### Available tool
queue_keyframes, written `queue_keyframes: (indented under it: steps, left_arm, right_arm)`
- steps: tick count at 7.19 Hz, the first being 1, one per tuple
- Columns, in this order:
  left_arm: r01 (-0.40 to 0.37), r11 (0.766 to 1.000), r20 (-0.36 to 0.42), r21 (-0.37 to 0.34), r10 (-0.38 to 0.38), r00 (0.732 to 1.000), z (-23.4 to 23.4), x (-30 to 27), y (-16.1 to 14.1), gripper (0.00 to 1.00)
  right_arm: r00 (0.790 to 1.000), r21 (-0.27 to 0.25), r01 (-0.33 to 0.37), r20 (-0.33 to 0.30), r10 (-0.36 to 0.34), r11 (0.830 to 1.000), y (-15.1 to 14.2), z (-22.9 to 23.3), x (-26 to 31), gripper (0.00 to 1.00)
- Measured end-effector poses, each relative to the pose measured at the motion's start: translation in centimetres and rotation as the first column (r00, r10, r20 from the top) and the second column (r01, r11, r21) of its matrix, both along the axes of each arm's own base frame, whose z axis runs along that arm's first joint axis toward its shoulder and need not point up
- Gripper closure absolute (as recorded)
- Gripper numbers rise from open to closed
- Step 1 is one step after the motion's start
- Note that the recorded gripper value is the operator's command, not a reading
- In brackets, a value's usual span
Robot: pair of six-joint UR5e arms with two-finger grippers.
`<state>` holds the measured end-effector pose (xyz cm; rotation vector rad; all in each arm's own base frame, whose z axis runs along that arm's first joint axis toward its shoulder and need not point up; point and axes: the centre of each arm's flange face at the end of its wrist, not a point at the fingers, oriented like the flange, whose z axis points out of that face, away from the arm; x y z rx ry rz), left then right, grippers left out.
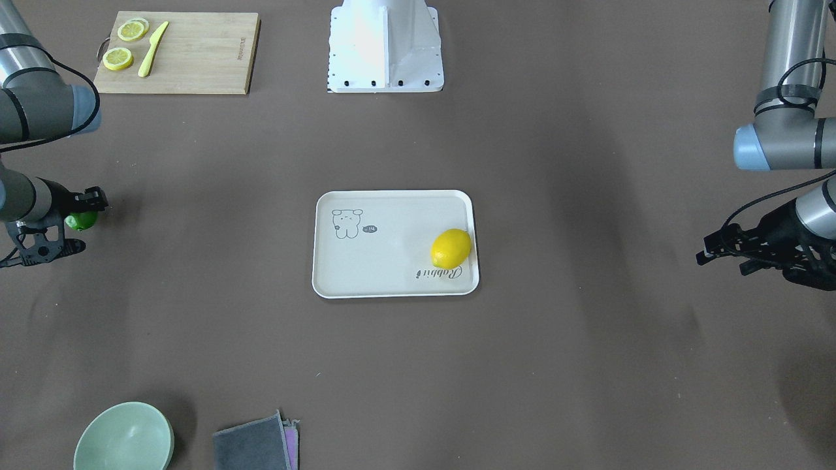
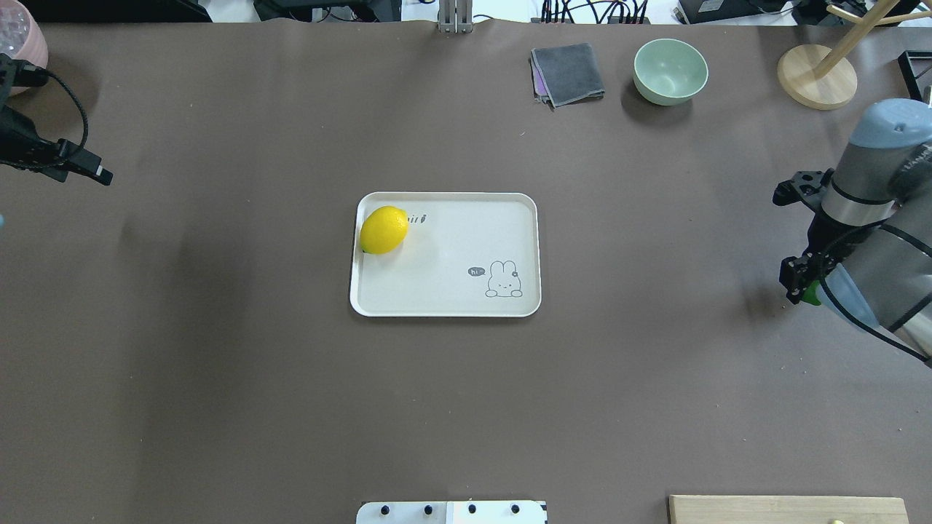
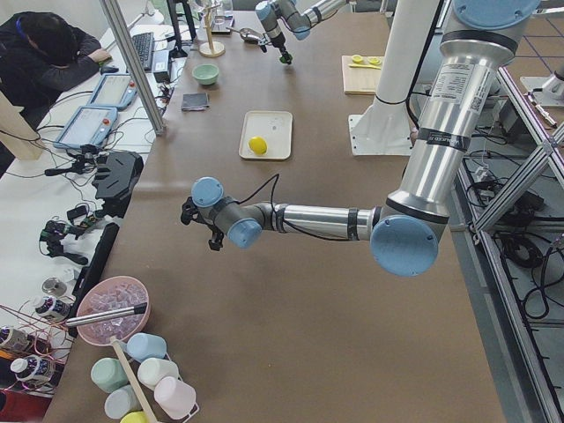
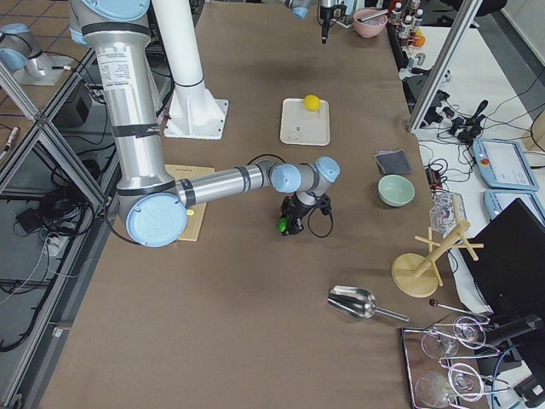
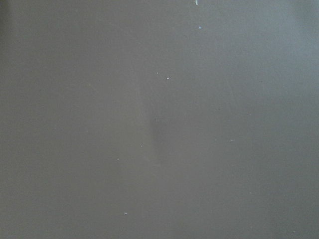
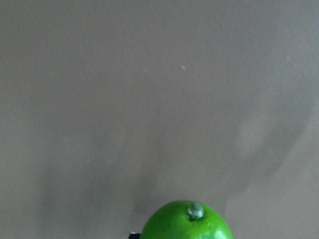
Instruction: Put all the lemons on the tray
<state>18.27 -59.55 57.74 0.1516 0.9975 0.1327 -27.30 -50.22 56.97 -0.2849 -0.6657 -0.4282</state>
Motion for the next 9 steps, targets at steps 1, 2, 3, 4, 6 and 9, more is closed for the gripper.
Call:
queue_keyframes:
  steps: [1,2,3,4,6,9]
  left_arm:
    - [-0.001,1.0,0.001,-0.002,0.001,1.0,0.1,0.1,0.0,0.02]
    - [-0.001,1.0,0.002,-0.004,0.001,1.0,0.2,0.1,0.0,0.02]
    - [-0.001,1.0,0.003,-0.007,0.002,1.0,0.3,0.2,0.0,0.02]
    - [-0.002,1.0,0.004,-0.009,0.002,1.0,0.4,0.2,0.0,0.02]
    - [-0.003,1.0,0.005,-0.011,0.003,1.0,0.5,0.3,0.0,0.02]
    - [-0.006,1.0,0.008,-0.016,0.006,1.0,1.0,0.4,0.1,0.02]
  right_arm:
    - [1.0,-0.019,-0.012,-0.005,0.012,1.0,-1.7,-3.2,-1.5,1.0]
    - [0.999,-0.042,-0.039,-0.001,0.039,0.998,-2.8,-6.4,-3.7,1.0]
    - [0.997,-0.07,-0.071,0.001,0.071,0.995,-3.8,-10.0,-6.9,1.0]
    - [0.995,-0.094,-0.102,-0.001,0.102,0.99,-5.0,-13.8,-10.6,1.0]
    - [0.985,-0.16,-0.166,0.014,0.17,0.973,-9.0,-20.8,-17.5,1.0]
    - [0.965,-0.241,-0.251,0.014,0.262,0.937,-10.7,-26.6,-26.0,1.0]
